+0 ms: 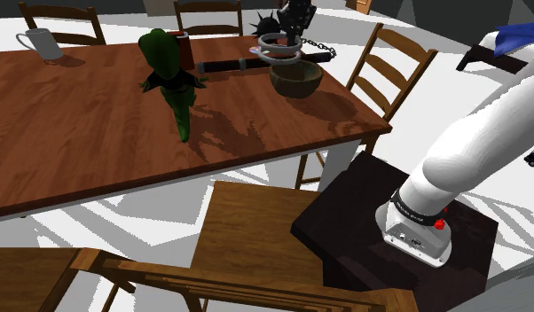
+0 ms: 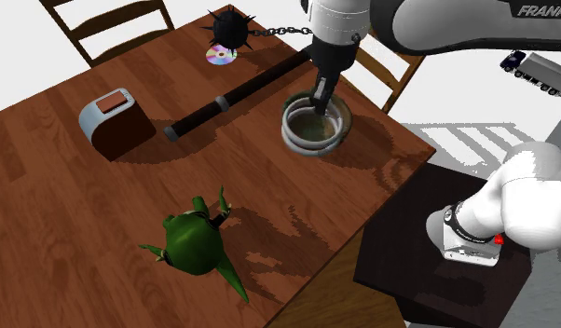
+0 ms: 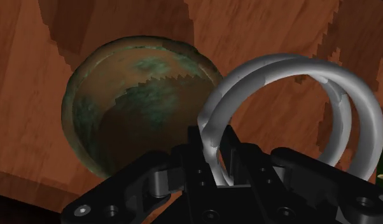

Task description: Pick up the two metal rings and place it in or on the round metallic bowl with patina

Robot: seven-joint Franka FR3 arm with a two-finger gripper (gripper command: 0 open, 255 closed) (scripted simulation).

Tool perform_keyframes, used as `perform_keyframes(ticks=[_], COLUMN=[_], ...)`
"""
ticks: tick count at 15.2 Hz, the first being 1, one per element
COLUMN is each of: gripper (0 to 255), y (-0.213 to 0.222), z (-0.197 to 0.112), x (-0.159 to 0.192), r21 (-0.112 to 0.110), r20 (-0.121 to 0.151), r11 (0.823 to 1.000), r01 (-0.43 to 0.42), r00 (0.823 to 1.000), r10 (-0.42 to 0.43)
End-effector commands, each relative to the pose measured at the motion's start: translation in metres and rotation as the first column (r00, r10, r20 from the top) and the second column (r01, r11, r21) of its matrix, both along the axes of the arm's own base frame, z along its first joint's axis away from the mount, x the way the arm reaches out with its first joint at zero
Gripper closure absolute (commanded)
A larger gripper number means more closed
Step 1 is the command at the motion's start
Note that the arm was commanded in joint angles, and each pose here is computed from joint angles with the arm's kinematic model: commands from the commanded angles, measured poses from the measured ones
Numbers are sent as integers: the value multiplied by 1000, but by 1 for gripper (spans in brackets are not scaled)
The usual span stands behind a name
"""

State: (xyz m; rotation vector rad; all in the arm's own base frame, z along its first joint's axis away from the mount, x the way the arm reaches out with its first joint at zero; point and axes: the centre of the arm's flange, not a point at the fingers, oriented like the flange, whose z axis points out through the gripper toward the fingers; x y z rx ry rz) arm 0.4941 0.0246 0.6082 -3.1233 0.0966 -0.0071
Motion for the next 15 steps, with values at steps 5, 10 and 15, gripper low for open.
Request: perform_keyframes(ticks=[5, 10, 15], gripper=[255, 255, 255], y=[-79, -109, -109], z=[1, -14, -40], x=[9, 13, 13], r21=[0, 0, 0], r20=[1, 1, 1], r11=[1000, 1000, 1000], r01=[-2, -2, -2], r00=[1000, 1000, 1000], r10=[2, 2, 2])
